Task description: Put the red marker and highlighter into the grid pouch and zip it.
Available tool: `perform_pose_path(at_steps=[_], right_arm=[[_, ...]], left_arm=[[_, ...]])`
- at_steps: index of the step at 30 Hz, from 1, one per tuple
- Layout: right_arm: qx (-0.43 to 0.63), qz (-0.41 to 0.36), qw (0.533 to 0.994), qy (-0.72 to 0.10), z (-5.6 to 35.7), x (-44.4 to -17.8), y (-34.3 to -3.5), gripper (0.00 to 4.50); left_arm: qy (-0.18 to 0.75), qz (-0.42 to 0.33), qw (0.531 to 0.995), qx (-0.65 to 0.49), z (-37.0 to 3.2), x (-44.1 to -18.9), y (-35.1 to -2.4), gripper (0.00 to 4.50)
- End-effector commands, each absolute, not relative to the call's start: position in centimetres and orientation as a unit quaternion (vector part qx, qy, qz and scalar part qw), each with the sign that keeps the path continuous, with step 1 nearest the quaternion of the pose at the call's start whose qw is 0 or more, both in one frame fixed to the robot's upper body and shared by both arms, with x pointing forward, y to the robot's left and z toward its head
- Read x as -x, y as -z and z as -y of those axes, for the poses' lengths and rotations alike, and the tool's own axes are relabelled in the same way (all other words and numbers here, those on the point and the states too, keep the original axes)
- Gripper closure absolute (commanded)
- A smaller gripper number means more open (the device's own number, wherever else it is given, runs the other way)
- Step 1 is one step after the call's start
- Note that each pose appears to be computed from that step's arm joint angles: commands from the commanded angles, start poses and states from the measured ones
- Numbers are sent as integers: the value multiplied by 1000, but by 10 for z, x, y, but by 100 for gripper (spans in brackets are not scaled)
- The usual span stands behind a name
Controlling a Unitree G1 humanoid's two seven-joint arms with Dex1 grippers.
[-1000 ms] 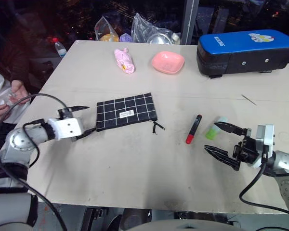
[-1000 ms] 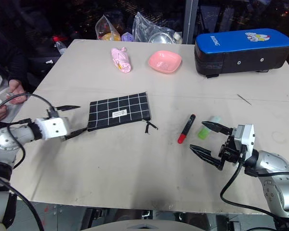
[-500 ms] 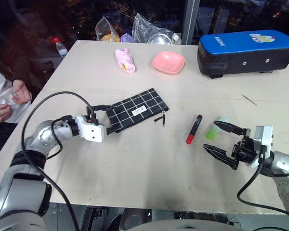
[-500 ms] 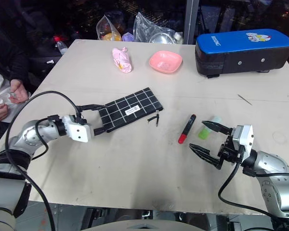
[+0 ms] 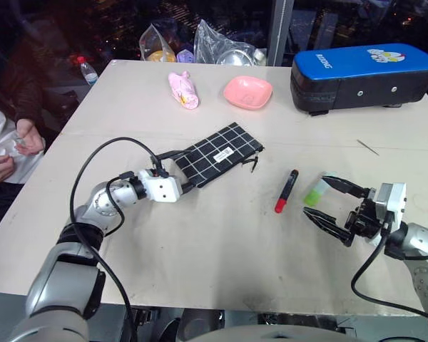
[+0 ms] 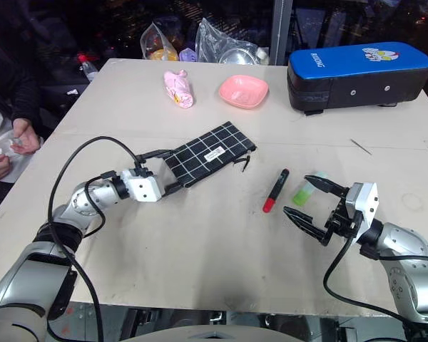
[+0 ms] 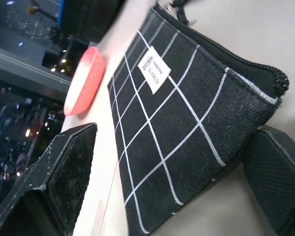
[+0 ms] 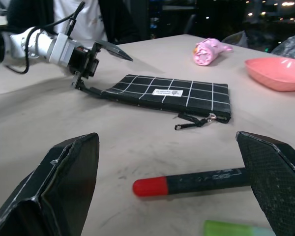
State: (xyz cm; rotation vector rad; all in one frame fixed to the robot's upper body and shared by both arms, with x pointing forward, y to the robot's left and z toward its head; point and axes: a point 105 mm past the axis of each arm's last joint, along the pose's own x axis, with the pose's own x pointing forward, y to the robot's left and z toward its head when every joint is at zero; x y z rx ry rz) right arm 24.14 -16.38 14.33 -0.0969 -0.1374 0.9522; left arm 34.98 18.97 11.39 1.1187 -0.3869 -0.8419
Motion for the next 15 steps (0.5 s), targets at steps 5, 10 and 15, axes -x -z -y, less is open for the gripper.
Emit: perform_pose_path(at_steps=[5, 10, 15], right_arm=[[61, 91, 892, -438, 168, -244, -155, 0], [62, 96, 894, -433, 166, -246, -157, 0], [65, 98, 897, -427, 166, -246, -158, 0]], left_arm=[[357, 236, 732, -531, -164, -363, -137, 5], [334, 248, 692, -590, -147, -380, -139, 5], [315, 268, 675, -612, -133, -389, -142, 5]])
